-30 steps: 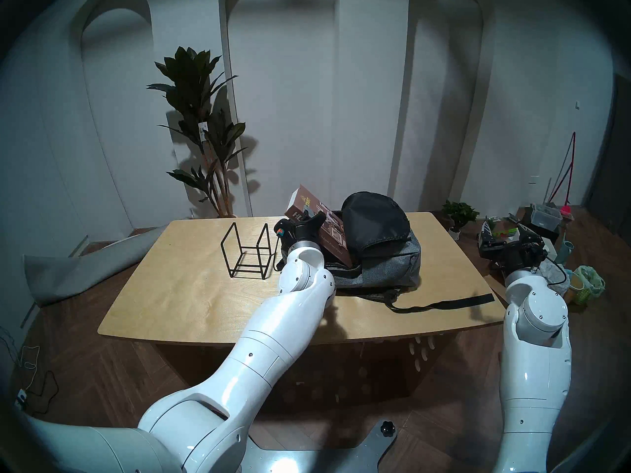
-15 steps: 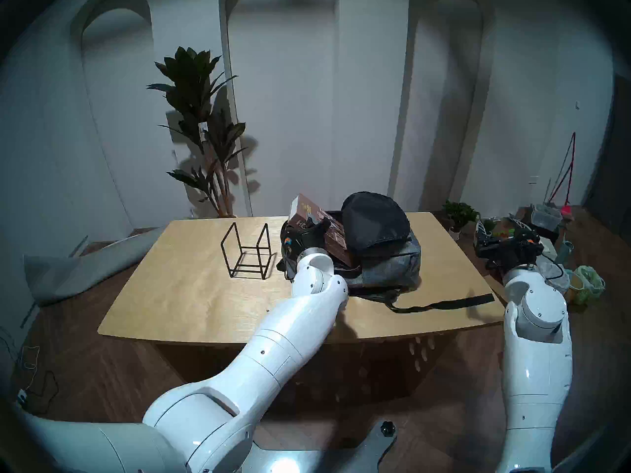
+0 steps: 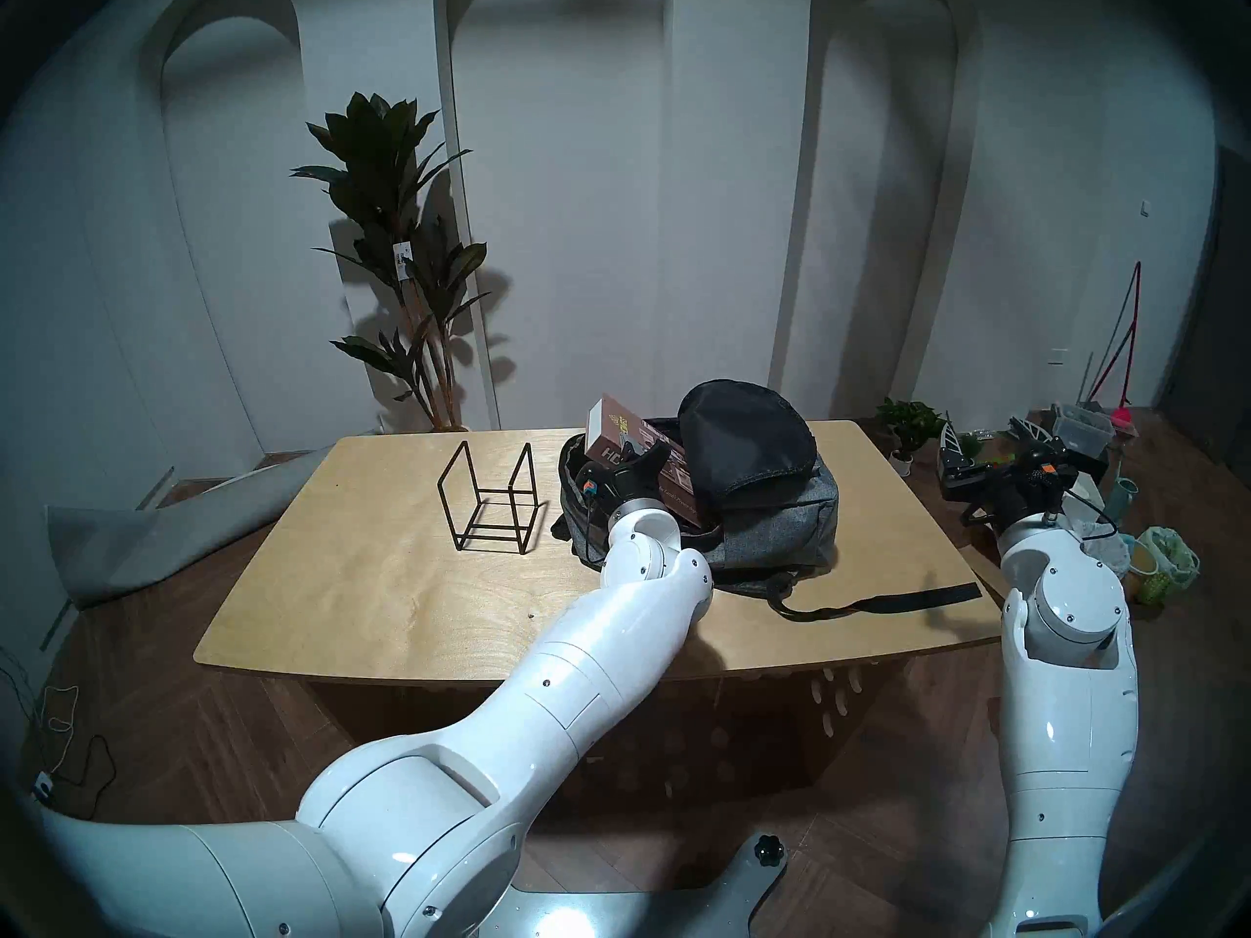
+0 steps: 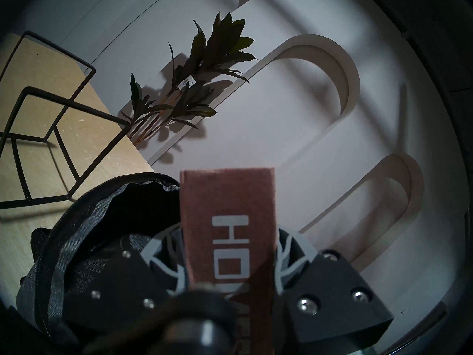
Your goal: Put the book into the bag and close the bag
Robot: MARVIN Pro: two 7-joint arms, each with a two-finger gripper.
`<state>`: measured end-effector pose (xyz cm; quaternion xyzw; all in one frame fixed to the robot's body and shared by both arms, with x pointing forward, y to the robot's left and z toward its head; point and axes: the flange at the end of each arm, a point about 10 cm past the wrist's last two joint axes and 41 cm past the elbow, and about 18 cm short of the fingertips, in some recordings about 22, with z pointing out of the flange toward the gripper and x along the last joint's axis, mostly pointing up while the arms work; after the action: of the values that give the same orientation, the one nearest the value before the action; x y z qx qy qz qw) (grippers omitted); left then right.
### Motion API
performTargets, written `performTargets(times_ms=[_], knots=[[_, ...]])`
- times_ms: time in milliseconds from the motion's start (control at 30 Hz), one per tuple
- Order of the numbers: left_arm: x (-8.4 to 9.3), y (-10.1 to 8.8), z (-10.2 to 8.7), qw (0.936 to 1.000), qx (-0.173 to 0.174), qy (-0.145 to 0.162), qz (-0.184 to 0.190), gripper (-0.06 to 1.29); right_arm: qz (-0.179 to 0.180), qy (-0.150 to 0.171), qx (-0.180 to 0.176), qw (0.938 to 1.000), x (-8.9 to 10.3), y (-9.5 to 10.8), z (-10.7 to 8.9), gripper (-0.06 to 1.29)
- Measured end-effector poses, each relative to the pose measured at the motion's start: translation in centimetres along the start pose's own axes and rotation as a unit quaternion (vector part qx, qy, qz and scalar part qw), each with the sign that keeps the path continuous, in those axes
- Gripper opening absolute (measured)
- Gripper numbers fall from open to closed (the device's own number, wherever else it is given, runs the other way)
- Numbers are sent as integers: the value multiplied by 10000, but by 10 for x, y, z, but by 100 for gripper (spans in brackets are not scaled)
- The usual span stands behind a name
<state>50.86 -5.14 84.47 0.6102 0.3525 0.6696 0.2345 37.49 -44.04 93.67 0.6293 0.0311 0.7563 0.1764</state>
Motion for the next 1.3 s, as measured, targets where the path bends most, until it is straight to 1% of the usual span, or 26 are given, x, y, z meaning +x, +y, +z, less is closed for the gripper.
performTargets(times_ms=[300,500,733,933,1000,1100,1200,1233,1300], knots=[[-7,5,0,9999,38,-22,97,41,-59,110,3,9999,3,-1,1,123],[-9,8,-1,9997,189,-18,132,41,-38,147,31,9999,3,-5,3,123],[-13,11,-4,9993,287,-158,204,41,18,166,57,9998,1,-8,3,123],[-19,16,-10,9982,313,-369,344,41,75,181,56,9998,0,-10,3,123],[-21,17,-12,9975,349,-448,430,49,107,182,42,9998,0,-10,3,123],[-25,16,-14,9962,389,-541,552,52,144,182,19,9997,-1,-10,1,123],[-26,14,-16,9951,409,-584,682,79,179,173,-2,9997,-2,-10,0,123],[-26,13,-17,9947,412,-591,735,92,191,167,-9,9997,-3,-10,-1,123],[-27,10,-18,9931,409,-576,932,123,225,146,-24,9996,-5,-10,-4,123]])
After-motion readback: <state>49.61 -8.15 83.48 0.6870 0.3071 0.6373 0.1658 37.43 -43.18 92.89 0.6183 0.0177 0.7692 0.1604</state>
